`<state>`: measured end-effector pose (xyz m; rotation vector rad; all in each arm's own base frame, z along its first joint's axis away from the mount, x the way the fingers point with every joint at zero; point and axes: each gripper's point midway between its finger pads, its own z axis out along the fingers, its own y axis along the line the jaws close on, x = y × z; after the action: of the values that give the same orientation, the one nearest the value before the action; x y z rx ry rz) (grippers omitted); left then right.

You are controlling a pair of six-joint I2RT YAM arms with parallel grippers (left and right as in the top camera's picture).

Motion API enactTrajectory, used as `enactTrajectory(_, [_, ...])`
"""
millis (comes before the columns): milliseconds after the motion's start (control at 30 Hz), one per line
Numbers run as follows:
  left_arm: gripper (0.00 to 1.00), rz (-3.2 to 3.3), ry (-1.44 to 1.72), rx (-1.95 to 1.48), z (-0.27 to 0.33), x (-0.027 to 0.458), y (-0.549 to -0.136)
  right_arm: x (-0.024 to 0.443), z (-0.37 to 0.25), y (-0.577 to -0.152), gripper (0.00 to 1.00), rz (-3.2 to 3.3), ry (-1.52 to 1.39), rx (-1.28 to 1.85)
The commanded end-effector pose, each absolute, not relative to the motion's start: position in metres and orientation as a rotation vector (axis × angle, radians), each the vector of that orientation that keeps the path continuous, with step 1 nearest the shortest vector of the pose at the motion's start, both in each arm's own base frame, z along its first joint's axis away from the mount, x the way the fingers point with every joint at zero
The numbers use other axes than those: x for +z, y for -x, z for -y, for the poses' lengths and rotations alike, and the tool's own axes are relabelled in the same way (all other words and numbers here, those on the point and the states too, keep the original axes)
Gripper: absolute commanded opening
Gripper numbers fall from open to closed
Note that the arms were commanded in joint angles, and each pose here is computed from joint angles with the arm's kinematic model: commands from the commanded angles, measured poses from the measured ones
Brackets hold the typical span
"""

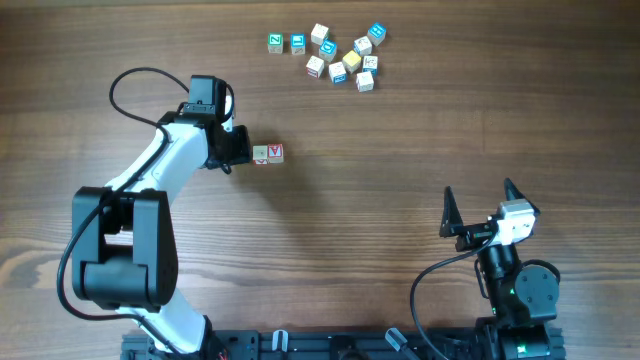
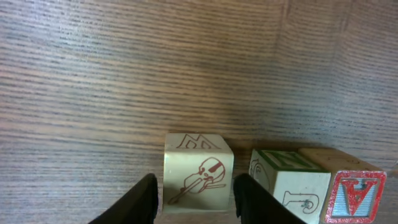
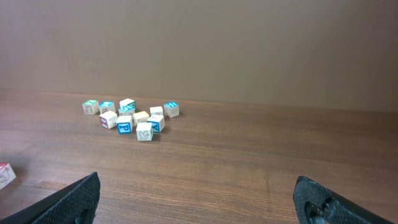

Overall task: Form a horizontal line
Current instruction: 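Carry the white picture block to the left end of the row, then lower the white block against the row and open the left gripper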

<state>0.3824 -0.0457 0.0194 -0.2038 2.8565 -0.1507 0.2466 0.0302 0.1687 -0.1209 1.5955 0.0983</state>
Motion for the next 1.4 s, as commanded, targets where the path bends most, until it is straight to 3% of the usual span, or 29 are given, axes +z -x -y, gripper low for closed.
enactTrajectory(0, [0.43,-2.852,0.183,-0.129,0.044,0.016,-0.384,0.170,-0.030,-0.246,1.00,-1.589,0.129,0.089])
enactTrajectory(400, [0.42,-2.689,0.229,-0.126,0.041,0.030,-0.420,0.170,-0.030,-0.246,1.00,-1.589,0.129,0.089])
enactTrajectory(600, [0.05,-2.627,0.415,0.014,0.005,0.033,-0.427,0.170,-0.030,-0.246,1.00,-1.589,0.128,0.089])
enactTrajectory(1367, [0.04,-2.789,0.388,-0.140,0.028,0.019,-0.395,0.170,-0.030,-0.246,1.00,-1.589,0.129,0.089])
